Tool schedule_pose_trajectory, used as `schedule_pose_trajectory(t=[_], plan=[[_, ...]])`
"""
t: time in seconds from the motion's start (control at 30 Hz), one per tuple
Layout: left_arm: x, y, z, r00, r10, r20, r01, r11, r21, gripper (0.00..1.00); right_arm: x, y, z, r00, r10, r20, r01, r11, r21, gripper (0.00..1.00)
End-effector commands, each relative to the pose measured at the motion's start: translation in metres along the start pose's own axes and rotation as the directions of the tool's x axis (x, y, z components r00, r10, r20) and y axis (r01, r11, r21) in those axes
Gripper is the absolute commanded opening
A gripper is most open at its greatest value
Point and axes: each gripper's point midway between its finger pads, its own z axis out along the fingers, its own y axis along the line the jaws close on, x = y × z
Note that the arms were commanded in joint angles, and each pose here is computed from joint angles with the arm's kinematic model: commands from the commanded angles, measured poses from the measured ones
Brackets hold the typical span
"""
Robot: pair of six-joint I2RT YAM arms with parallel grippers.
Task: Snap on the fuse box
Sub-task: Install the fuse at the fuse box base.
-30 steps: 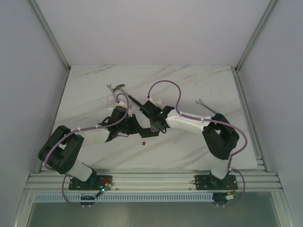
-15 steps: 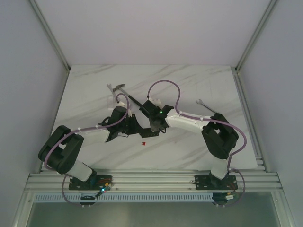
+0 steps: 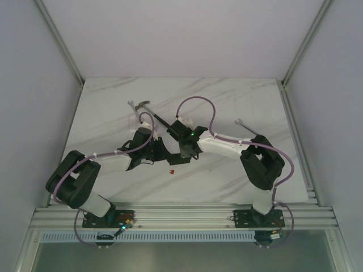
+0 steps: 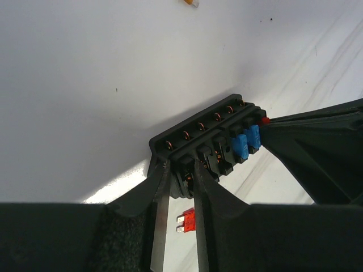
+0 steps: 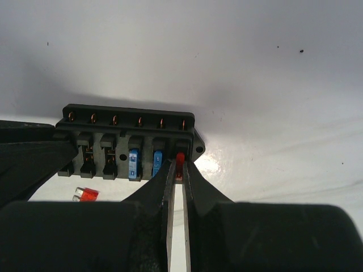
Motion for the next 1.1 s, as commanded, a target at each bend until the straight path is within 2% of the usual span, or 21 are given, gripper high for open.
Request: schedule_pose_trajectory(t=[0.0, 0.27, 0.43, 0.5, 0.57, 0.6, 0.8, 0.87, 1.07], plan=[[0.032, 0.035, -0.001, 0.995, -0.035, -0.091, 0.024, 0.993, -0.12, 0.29, 0.123, -0.071, 0.041, 0.907, -0.08, -0.413, 0.18, 0.961, 0.21, 0.0], [0.032, 0.034, 0.0, 0.995, -0.037, -0.089, 0.026, 0.993, -0.117, 0.29, 0.133, -0.068, 0.055, 0.888, -0.101, -0.448, 0.204, 0.961, 0.188, 0.0], [0.028, 0.03, -0.001, 0.996, -0.04, -0.079, 0.031, 0.994, -0.106, 0.3, 0.08, -0.049, 0.032, 0.952, -0.113, -0.284, 0.155, 0.979, 0.131, 0.0], [0.026, 0.028, -0.002, 0.996, -0.041, -0.075, 0.034, 0.994, -0.102, 0.3, 0.055, -0.038, 0.016, 0.973, -0.106, -0.207, 0.127, 0.987, 0.094, 0.05], [0.024, 0.027, -0.002, 0.997, -0.042, -0.069, 0.035, 0.994, -0.099, 0.3, 0.034, -0.029, 0.0, 0.986, -0.089, -0.141, 0.098, 0.993, 0.06, 0.16], [0.024, 0.026, -0.002, 0.997, -0.042, -0.066, 0.036, 0.994, -0.099, 0.31, 0.026, -0.026, -0.006, 0.99, -0.079, -0.114, 0.085, 0.995, 0.048, 0.18], [0.02, 0.024, -0.005, 0.998, -0.038, -0.054, 0.033, 0.995, -0.094, 0.33, 0.007, -0.027, -0.022, 0.999, -0.03, -0.045, 0.032, 0.998, 0.049, 0.33], [0.02, 0.024, -0.005, 0.998, -0.039, -0.053, 0.034, 0.995, -0.097, 0.34, 0.003, -0.027, -0.024, 0.999, -0.016, -0.035, 0.018, 0.999, 0.045, 0.33], [0.02, 0.024, -0.005, 0.998, -0.039, -0.053, 0.033, 0.995, -0.098, 0.35, -0.007, -0.017, -0.029, 1.0, 0.013, -0.011, -0.013, 1.0, -0.006, 0.23]])
